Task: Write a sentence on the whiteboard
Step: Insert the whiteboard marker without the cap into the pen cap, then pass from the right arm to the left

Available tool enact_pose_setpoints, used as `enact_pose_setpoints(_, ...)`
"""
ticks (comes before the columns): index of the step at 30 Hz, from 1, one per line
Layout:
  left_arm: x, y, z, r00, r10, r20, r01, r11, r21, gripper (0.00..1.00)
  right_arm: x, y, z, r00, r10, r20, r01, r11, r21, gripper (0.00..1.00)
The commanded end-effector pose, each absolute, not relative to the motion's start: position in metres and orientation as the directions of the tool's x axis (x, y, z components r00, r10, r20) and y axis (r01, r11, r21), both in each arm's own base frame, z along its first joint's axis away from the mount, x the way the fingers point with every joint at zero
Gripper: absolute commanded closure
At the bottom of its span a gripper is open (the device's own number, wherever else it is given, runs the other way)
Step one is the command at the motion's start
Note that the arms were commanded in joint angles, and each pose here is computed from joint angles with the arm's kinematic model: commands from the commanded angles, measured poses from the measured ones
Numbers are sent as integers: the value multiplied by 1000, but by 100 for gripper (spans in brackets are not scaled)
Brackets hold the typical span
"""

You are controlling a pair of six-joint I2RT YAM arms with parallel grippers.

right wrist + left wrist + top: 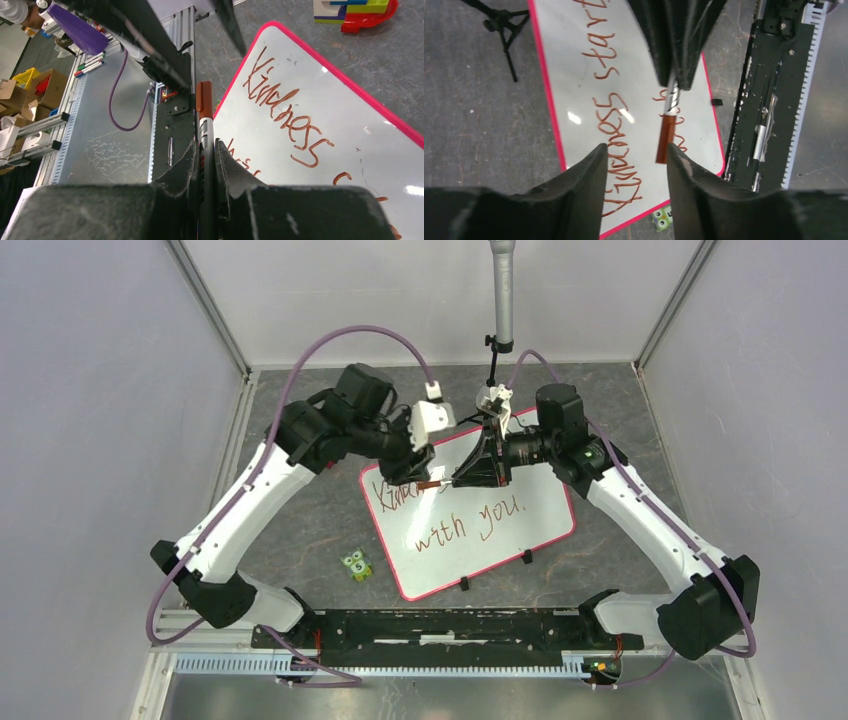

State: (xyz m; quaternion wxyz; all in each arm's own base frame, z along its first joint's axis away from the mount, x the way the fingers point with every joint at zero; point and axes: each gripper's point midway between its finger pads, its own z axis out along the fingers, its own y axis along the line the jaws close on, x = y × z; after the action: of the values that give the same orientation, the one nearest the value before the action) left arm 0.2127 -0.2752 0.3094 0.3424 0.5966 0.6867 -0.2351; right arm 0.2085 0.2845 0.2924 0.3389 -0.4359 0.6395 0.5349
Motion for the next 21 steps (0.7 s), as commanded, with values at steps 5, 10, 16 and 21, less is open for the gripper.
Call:
enact_pose_setpoints(5, 197, -260, 326, 3, 576, -817, 992, 101, 75, 35, 208, 285, 329, -316, -140, -938, -948, -3, 319, 100)
enact_pose_setpoints(10, 190, -263, 313, -19, 589, -808, 998, 64, 24, 32, 201, 286, 328, -320, -142, -937, -945, -26, 327, 100)
enact_pose_setpoints(16, 196, -268, 301, -48, 618, -784, 997, 79, 2, 41, 190, 289, 332, -315, -142, -938, -943, -68, 327, 100)
enact_pose_setpoints(21, 186, -277, 299, -27, 623, -781, 999, 37, -5, 66, 190, 290, 330, -320, -144, -936, -941, -65, 331, 100)
